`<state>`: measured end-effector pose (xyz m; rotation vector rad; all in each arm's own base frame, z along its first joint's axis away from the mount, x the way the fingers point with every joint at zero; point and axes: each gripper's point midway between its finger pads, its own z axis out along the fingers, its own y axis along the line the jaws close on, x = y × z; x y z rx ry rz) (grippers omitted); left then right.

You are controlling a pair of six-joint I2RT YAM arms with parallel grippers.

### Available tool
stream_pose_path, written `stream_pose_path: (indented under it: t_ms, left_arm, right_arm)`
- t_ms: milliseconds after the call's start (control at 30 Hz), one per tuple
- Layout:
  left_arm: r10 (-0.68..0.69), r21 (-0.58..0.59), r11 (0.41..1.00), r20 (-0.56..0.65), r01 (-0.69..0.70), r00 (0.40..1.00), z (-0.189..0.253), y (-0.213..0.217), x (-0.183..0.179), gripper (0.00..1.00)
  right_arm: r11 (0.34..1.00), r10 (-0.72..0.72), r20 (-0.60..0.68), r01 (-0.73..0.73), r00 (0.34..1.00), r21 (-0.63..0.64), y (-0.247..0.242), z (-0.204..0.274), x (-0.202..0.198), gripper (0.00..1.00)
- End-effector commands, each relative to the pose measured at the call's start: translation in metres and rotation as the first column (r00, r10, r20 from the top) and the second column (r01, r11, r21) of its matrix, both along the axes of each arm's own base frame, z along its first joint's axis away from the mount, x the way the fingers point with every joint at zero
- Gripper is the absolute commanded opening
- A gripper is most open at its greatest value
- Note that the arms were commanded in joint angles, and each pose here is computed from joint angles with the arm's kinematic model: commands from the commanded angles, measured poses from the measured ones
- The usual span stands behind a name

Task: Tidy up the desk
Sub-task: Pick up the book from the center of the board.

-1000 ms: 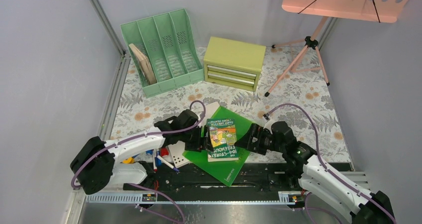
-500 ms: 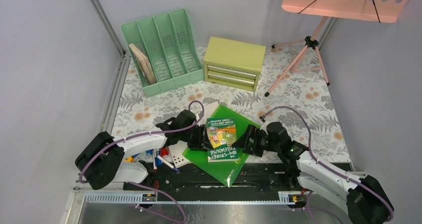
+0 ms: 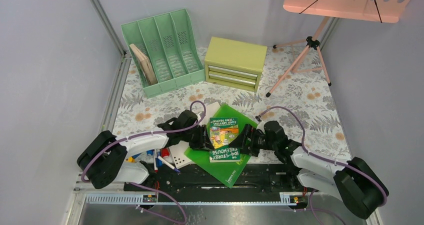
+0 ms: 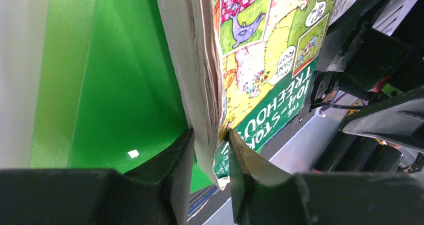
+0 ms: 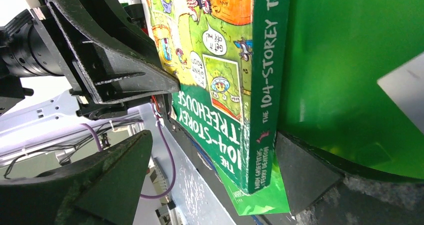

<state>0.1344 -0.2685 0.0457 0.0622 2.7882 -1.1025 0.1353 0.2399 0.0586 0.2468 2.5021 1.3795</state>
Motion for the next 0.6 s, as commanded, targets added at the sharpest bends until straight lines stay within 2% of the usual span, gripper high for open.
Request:
stream_pose_path:
  t_ms: [0, 300, 433, 567]
  left_arm:
    - [0.009, 0.103, 0.995, -0.021, -0.007, 1.0, -0.03, 0.018, -0.006, 0.13]
    - [0.005, 0.105, 0.995, -0.019, -0.003, 1.0, -0.033, 0.02, -0.009, 0.1]
    - [0.001, 0.099, 0.995, -0.009, 0.0, 1.0, -0.03, 0.02, -0.008, 0.1]
    - [0.002, 0.083, 0.997, 0.013, -0.003, 1.0, -0.024, 0.018, -0.005, 0.1]
  right_arm:
    - [0.999, 0.017, -0.065, -0.02, 0.998, -0.034, -0.003, -0.023, -0.008, 0.99]
    - [0.984, 0.058, 0.008, -0.058, 0.998, 0.166, 0.016, 0.007, -0.006, 0.94]
    - [0.981, 0.069, 0.049, -0.077, 0.996, 0.18, 0.017, 0.018, -0.007, 0.91]
    - [0.985, 0.087, 0.09, -0.099, 0.992, 0.14, 0.014, 0.021, -0.007, 0.79]
